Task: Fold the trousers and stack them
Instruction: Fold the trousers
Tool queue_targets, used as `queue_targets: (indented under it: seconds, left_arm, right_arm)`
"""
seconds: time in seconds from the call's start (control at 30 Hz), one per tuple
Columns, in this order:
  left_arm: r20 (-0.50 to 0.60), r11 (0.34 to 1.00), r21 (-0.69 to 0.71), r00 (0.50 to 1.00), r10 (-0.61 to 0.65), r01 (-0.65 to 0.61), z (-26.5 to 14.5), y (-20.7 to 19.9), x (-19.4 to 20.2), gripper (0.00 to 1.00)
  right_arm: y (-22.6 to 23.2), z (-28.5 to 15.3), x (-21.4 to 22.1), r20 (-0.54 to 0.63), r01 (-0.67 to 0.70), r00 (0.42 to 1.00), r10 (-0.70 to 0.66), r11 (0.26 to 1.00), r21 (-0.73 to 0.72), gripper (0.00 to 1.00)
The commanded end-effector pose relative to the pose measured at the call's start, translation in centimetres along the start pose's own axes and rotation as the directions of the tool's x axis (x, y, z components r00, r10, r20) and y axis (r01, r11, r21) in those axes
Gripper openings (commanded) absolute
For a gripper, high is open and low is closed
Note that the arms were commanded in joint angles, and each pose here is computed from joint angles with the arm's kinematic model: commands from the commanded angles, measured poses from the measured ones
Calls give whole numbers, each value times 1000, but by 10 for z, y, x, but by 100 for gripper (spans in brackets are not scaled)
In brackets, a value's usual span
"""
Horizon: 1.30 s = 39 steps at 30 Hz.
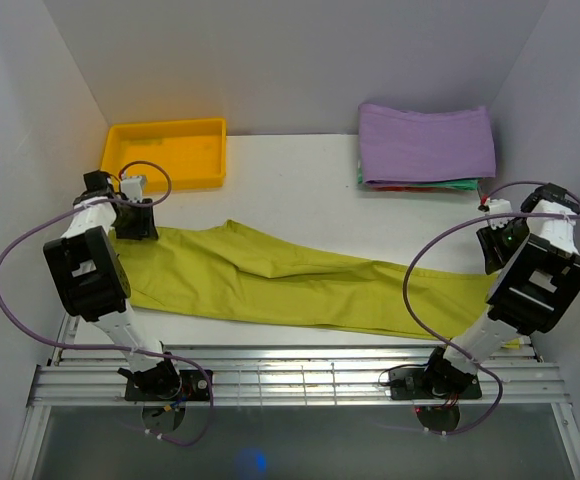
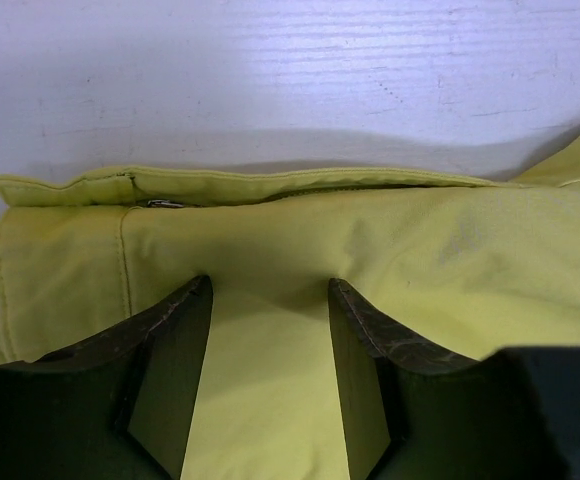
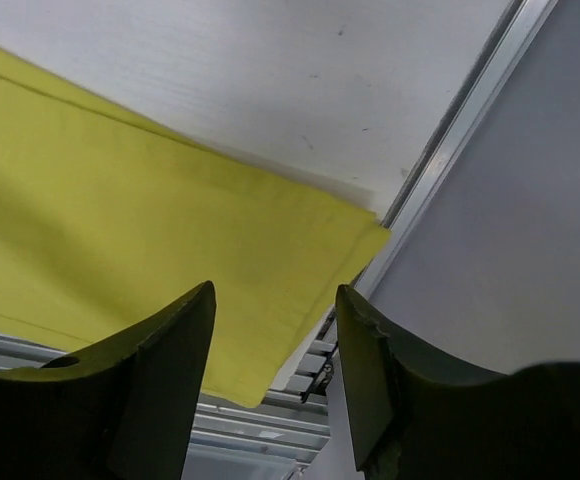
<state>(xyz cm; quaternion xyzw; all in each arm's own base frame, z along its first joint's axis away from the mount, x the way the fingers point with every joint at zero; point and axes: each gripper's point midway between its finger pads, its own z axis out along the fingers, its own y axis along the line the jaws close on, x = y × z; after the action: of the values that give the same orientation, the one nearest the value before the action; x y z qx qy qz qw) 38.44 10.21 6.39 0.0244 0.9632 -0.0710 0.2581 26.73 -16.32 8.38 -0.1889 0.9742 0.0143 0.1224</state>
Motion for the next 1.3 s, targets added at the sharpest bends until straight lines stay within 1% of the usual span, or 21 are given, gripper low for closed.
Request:
queue_targets:
  seconds: [0.0, 0.3, 0.4, 0.5, 0.53, 0.6, 0.63, 0.7, 0.73, 0.77, 0.83, 0.9, 0.93, 0.97, 1.03, 1.27]
  left_arm:
    - [27, 999, -22, 999, 44, -43, -4, -1, -3, 61]
    - [21, 996, -50, 997, 73, -72, -4, -1, 5, 62]
    - [12, 996, -60, 997, 73, -72, -1, 1, 9, 62]
    - [3, 993, -84, 997, 77, -77, 2, 5, 13, 62]
    - [-5, 994, -86, 997, 72, -72, 3, 6, 17, 62]
    - [-12, 993, -94, 997, 71, -71, 5, 8, 19, 62]
    - [-18, 993, -93, 998, 67, -69, 7, 8, 21, 62]
    - [-19, 994, -94, 998, 61, -62, 8, 8, 21, 62]
    - [-18, 994, -95, 998, 59, -61, 9, 9, 20, 62]
    - [-16, 994, -96, 998, 58, -60, 9, 9, 19, 62]
    - [-17, 994, -95, 998, 56, -58, 10, 9, 19, 62]
    - [-21, 994, -92, 998, 55, -57, 10, 8, 20, 62]
    - [-20, 994, -91, 998, 54, -55, 10, 8, 21, 62]
    - [-22, 995, -89, 998, 53, -55, 10, 8, 22, 62]
    - [-23, 995, -88, 998, 54, -56, 9, 7, 23, 62]
    - [-24, 994, -98, 998, 50, -52, 8, 8, 24, 62]
  right_arm:
    - [-34, 7, -4, -33, 28, 999, -25, 997, 75, 57]
    - [-50, 37, 2, -71, -22, 997, 24, 999, 39, 54]
    - [-49, 42, 7, -80, -29, 996, 31, 999, 25, 50]
    - [-49, 42, 11, -87, -35, 996, 37, 999, 18, 36]
    - [-50, 40, 14, -87, -39, 995, 41, 999, 23, 28]
    - [-52, 39, 18, -93, -42, 995, 44, 999, 29, 23]
    - [-53, 38, 19, -97, -39, 994, 42, 999, 29, 19]
    - [-56, 36, 22, -102, -41, 994, 44, 999, 35, 16]
    - [-56, 35, 22, -104, -42, 994, 45, 999, 33, 9]
    - [-58, 33, 22, -101, -42, 994, 46, 998, 37, 8]
    - [-61, 32, 23, -102, -43, 994, 47, 998, 44, 9]
    - [-65, 30, 19, -90, -55, 994, 60, 997, 57, 20]
    - [-66, 31, 18, -87, -60, 994, 64, 997, 56, 28]
    - [-67, 31, 17, -81, -70, 994, 74, 996, 59, 33]
    - [-66, 36, 15, -78, -90, 993, 93, 995, 36, 38]
    - [-53, 56, 15, -90, -148, 986, 142, 987, -64, 41]
